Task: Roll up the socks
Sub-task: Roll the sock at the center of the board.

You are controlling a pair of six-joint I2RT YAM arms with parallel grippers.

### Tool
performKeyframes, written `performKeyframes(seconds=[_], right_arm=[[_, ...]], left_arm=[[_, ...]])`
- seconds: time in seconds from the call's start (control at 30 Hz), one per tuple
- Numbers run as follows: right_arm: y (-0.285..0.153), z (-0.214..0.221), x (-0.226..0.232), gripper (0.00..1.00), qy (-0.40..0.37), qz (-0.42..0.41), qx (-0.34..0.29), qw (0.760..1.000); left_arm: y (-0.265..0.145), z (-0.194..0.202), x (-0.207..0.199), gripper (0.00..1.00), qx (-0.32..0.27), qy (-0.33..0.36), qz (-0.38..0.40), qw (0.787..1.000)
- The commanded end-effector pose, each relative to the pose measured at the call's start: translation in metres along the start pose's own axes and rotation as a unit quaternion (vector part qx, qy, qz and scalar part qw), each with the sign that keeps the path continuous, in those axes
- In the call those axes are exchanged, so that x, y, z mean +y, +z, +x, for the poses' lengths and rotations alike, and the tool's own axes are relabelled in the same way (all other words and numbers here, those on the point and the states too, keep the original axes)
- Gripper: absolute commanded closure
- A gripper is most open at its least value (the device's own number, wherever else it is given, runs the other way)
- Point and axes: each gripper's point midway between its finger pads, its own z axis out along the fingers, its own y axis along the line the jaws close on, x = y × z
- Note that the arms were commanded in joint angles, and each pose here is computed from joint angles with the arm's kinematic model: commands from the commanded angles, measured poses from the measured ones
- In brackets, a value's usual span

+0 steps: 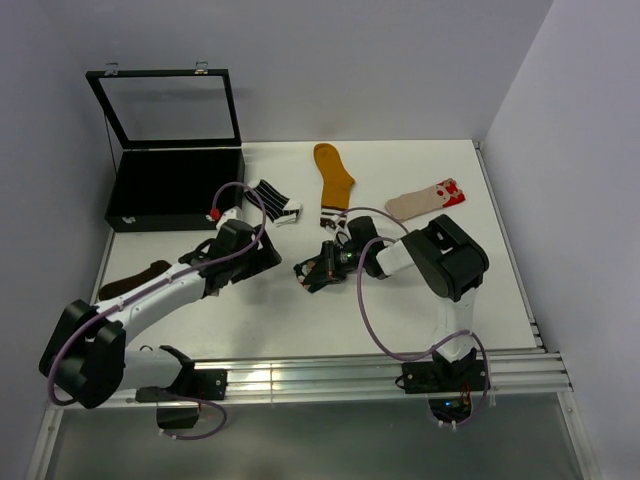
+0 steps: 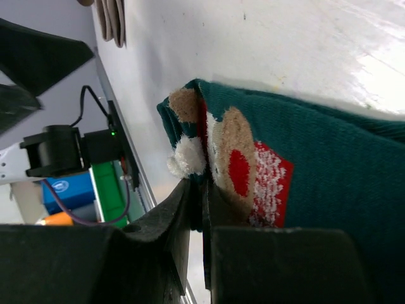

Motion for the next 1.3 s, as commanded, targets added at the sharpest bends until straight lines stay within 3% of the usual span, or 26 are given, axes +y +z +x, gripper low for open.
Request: performKeyframes(seconds=[0.0, 0.07, 0.3, 0.57, 0.87, 1.03, 1.27], right_arm=[[-0.001, 0.001, -0.012, 1.0, 0.027, 0.004, -0.002, 1.0], [0.001, 0.002, -0.014, 1.0, 0.037, 0.004, 0.0, 0.999], [0.0, 0.0, -0.021, 1.0, 0.057, 0.004, -0.003, 0.998], [0.0, -0.002, -0.021, 1.0, 0.054, 0.008, -0.004, 0.998], [0.001, -0.005, -0.02, 1.0, 0.058, 0.004, -0.008, 0.998], [0.002, -0.005, -0.021, 1.0, 0.063, 0.003, -0.008, 0.998], [0.002, -0.005, -0.022, 1.0, 0.063, 0.006, -0.007, 0.998]], left_arm=[[0.005, 0.004, -0.011, 0.1, 0.012, -0.006, 0.021, 1.0], [0.011, 0.009, -0.011, 0.13, 0.024, -0.004, 0.02, 1.0], [0.033, 0.027, -0.012, 0.43, 0.077, 0.016, 0.011, 0.997], [0.049, 0.047, -0.021, 0.44, 0.139, 0.037, 0.03, 0.989], [0.062, 0.054, -0.027, 0.46, 0.155, 0.033, 0.042, 0.987], [0.07, 0.058, -0.024, 0.51, 0.162, 0.021, 0.031, 0.986], [0.081, 0.061, -0.016, 0.67, 0.167, 0.014, 0.004, 0.986]])
